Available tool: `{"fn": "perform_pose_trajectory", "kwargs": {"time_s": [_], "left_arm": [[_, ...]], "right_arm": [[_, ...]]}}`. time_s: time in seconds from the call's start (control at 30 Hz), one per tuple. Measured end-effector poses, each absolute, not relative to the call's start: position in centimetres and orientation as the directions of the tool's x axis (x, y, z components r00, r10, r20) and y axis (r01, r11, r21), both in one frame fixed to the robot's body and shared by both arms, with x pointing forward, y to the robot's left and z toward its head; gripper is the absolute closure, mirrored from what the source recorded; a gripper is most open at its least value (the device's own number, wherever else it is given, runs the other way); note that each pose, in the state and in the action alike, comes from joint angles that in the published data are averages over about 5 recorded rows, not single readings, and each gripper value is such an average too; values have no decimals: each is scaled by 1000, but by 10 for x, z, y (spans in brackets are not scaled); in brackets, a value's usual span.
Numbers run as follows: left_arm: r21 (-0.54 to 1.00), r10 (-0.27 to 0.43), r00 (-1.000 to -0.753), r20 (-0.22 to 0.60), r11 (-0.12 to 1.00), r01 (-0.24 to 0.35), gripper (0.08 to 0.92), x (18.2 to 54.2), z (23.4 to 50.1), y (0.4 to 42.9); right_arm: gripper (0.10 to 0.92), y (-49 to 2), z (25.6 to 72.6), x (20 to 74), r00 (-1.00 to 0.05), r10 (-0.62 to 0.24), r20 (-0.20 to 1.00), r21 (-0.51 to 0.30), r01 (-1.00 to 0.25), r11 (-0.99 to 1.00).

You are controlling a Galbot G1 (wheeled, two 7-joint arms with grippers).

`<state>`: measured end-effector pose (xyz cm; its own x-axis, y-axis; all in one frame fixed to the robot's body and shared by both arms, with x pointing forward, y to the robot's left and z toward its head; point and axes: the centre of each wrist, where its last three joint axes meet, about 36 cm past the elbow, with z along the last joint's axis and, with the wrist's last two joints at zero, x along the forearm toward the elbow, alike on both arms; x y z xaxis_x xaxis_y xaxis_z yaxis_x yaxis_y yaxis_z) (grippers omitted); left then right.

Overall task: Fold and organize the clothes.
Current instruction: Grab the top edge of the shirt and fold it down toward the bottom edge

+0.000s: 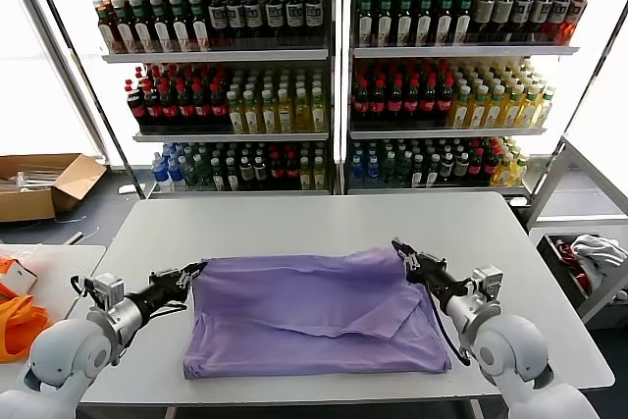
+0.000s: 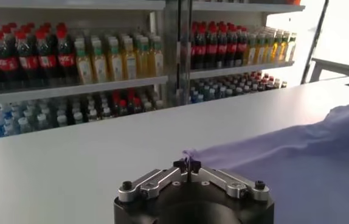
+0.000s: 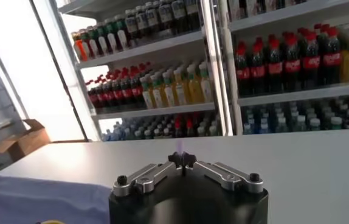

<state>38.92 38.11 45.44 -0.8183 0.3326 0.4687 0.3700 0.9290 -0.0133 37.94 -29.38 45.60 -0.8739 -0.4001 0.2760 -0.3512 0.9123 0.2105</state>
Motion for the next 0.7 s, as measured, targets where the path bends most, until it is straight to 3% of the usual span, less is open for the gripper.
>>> {"fn": "perform_pose_trajectory", "kwargs": {"time_s": [0.23, 0.4, 0.57, 0.7], "left_arm": [[21, 286, -808, 515, 938, 345, 914, 350, 450, 381], [42, 269, -784, 560, 935, 351, 906, 321, 442, 374], [71, 255, -758, 600, 927, 368, 787, 298, 435, 365], [101, 235, -757, 610, 924, 369, 675, 289, 439, 363]], "right_arm": [[916, -302, 444, 338, -865, -383, 325, 204, -332, 921], [913, -303, 431, 317, -855, -369, 364, 202, -314, 928], [816, -308, 422, 308, -859, -345, 379, 187, -294, 937], [704, -314, 422, 305, -869, -337, 363, 173, -292, 940]]}}
